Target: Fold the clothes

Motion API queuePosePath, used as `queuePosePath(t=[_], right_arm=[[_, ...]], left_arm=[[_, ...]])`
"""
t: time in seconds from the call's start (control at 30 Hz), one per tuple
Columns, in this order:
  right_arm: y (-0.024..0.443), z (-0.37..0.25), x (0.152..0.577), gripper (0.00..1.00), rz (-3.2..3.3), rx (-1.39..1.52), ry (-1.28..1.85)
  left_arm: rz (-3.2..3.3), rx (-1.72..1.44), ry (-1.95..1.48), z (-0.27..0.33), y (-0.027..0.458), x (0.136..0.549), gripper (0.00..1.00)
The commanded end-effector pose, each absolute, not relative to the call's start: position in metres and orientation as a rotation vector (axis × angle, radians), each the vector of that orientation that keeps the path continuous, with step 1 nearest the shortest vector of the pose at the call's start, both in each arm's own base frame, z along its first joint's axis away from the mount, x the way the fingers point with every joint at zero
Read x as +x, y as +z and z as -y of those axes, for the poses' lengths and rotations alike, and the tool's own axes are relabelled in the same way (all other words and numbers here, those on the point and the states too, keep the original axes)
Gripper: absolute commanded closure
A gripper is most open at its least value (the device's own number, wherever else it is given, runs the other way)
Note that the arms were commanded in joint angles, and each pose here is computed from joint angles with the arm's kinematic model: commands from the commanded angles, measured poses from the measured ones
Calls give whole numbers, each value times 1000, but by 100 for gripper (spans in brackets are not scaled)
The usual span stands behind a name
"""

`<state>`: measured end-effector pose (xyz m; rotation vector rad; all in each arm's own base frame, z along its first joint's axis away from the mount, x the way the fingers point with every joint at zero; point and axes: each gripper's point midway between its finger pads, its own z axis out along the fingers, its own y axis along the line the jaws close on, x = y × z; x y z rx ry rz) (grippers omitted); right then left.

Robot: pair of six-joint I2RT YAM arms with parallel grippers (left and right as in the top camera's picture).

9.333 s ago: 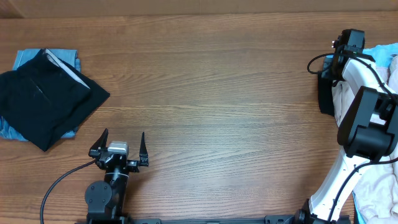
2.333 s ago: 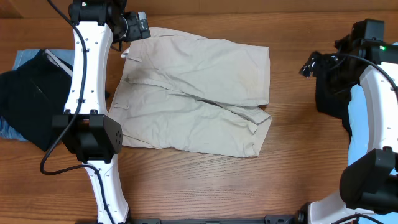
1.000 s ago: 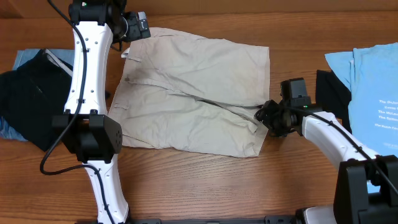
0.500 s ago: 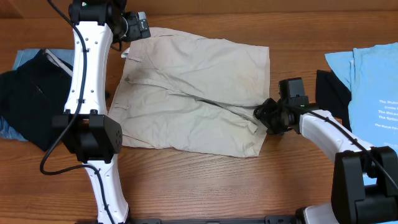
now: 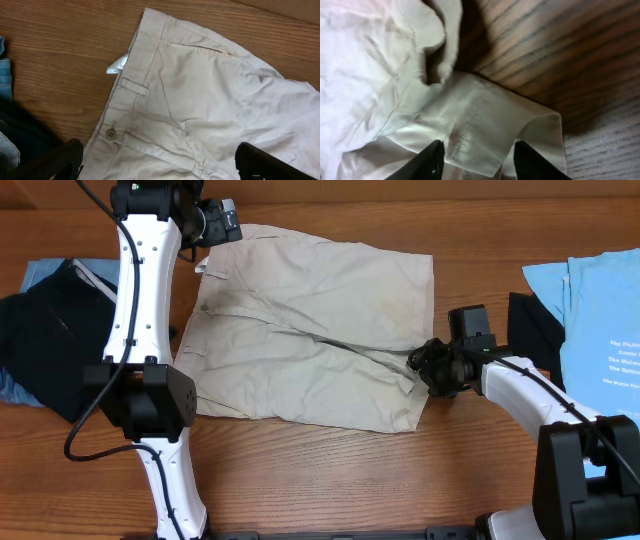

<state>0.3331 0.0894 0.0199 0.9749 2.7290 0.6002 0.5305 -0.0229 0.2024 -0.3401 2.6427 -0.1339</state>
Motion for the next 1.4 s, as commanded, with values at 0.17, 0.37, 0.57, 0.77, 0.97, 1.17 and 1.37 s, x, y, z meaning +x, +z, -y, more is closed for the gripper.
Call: queuePosePath(t=[0.17,0.37,0.57,0.77,0.97,1.17,1.37], right_arm=[[14,-88,330,79,-2717,1048,591],[21,-91,347,96,-2650,1009,633],[36,-73,355,96,-2628,872,596],[47,-40,378,96,-2522,806,521],[54,-28,391,95,-2472,723,422],[100,-39,384,40,-2558,505,435],[71,-47,291,62,-2933,602,383]], left_arm=[[-2628,-365,-137,21,206,532,0],[-2628,-367,-137,20,206,532,0],[-2628,-368,-136,20,206,532,0],[-2628,-368,-136,20,206,532,0],[-2628,-367,-137,20,206,532,0],[-2628,-367,-137,20,206,532,0],[-2628,-367,-137,20,206,532,0]])
